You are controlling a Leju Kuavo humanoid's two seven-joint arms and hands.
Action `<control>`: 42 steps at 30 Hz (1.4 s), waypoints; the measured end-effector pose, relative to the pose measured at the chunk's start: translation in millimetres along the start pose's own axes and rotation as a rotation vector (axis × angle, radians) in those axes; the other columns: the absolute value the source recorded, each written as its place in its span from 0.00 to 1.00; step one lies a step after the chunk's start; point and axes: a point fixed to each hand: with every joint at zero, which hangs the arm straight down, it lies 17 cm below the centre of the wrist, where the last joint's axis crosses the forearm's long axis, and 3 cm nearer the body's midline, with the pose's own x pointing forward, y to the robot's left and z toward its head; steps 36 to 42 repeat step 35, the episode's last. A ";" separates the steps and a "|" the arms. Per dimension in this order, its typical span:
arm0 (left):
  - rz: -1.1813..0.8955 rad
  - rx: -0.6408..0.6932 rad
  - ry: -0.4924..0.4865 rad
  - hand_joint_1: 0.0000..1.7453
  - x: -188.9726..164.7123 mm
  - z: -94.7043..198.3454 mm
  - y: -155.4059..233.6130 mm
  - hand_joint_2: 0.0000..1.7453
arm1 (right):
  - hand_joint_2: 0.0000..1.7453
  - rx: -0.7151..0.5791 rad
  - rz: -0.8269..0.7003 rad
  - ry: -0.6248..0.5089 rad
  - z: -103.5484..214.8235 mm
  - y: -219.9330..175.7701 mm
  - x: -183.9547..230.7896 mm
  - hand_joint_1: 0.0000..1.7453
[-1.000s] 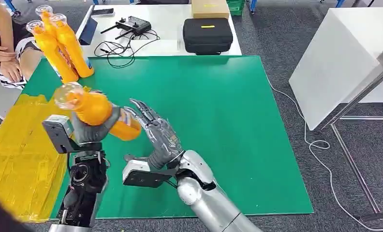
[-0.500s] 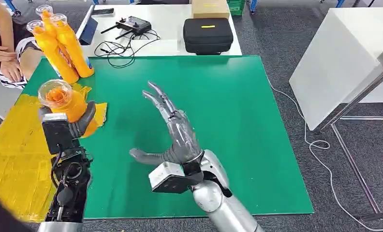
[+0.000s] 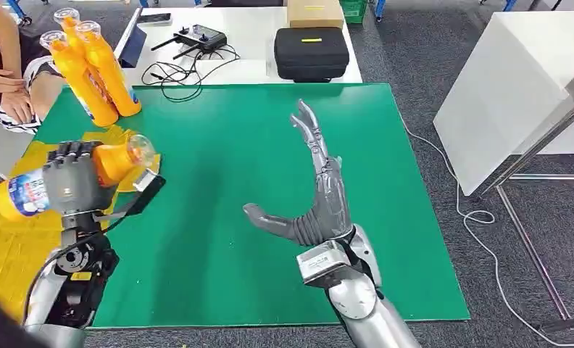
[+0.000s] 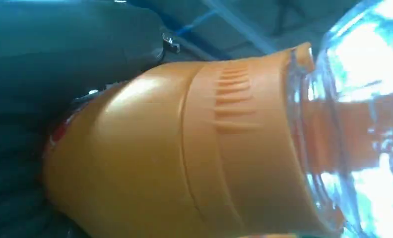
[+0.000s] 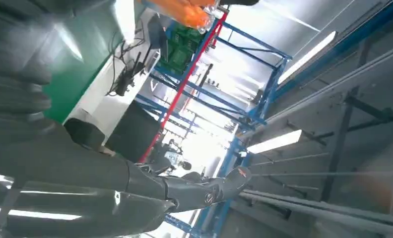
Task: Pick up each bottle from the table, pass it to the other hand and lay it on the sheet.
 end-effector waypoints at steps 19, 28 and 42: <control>-0.170 -0.604 -0.070 1.00 -89.4 99.9 -147.7 1.00 | 1.00 -0.031 0.057 0.057 27.5 -17.0 -20.8 0.00; -0.122 -0.647 0.027 0.02 -119.1 118.1 -154.6 1.00 | 1.00 -0.018 0.084 0.084 33.2 -14.0 -27.1 0.00; -0.122 -0.635 0.056 0.00 -125.5 121.5 -153.7 1.00 | 1.00 -0.009 0.091 0.091 34.4 -11.6 -29.6 0.00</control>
